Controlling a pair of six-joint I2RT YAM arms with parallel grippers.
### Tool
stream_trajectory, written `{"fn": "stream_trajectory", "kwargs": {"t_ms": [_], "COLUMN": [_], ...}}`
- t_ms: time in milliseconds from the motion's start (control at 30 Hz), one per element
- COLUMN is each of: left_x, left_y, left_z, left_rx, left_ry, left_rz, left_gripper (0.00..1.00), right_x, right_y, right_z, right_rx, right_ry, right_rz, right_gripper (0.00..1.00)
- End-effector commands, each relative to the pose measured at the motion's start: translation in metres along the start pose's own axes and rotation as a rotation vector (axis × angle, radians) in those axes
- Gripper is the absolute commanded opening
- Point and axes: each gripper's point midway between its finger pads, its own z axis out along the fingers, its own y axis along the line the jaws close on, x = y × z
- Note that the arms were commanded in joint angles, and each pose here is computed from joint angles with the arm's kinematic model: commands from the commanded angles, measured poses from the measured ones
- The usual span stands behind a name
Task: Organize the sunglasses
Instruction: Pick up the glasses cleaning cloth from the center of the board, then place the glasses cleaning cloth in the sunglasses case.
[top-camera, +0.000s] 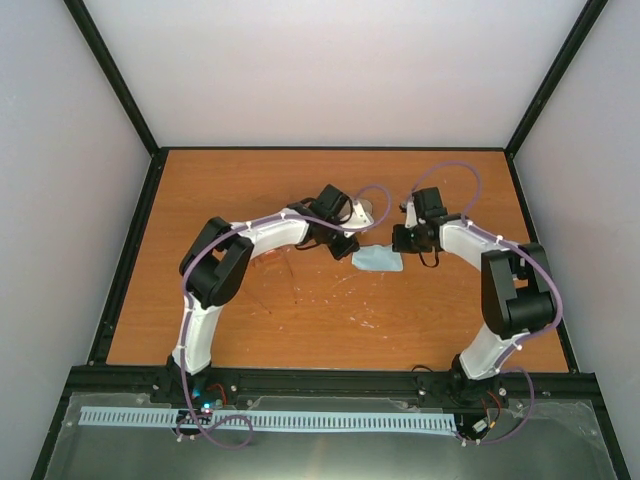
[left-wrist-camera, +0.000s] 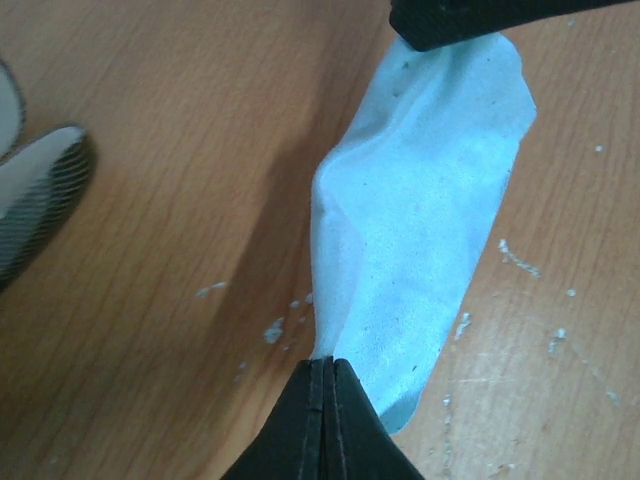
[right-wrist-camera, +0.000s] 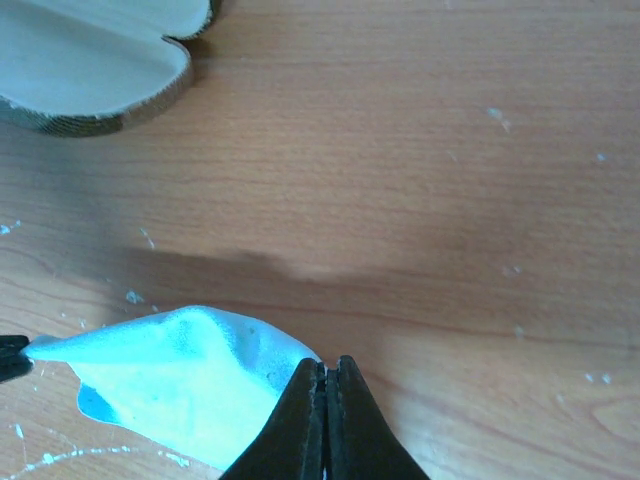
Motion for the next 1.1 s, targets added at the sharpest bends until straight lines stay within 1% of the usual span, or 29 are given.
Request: {"fn": "stream_trajectory", "kwargs": {"t_ms": [0, 67, 467, 800, 1067], "left_x": [-0.018, -0.02, -0.03, -0.028, -0.02], "left_y": [0.026, 0.036, 0.078, 0.106, 0.126], "left_z": [-0.019, -0.025, -0.051, -0.061, -0.058], "left_rx": [-0.046, -0.059, -0.115, -0.137, -0.131], "left_ry": [-0.05, -0.059, -0.088, -0.096, -0.089], "left_rz": [0.001, -0.007, -0.014, -0.024, -0.048], "left_gripper": [0.0, 0.0, 0.01, 0.0, 0.0], "right_x": [-0.016, -0.021, -0.07, -0.099, -0.11], "right_y": [0.012, 0.024, 0.051, 0.068, 0.075], "right_z": [0.006, 0.01, 0.016, 0.023, 0.042], "right_rx": [-0.027, -0.04, -0.083, -0.127, -0.139], "right_ry": [-0.005, 0.0, -0.049, -0.066, -0.038], "right_rz": [-0.008, -0.034, -0.074, -0.091, -0.093], "right_gripper": [0.03, 0.03, 0.03, 0.03, 0.03]}}
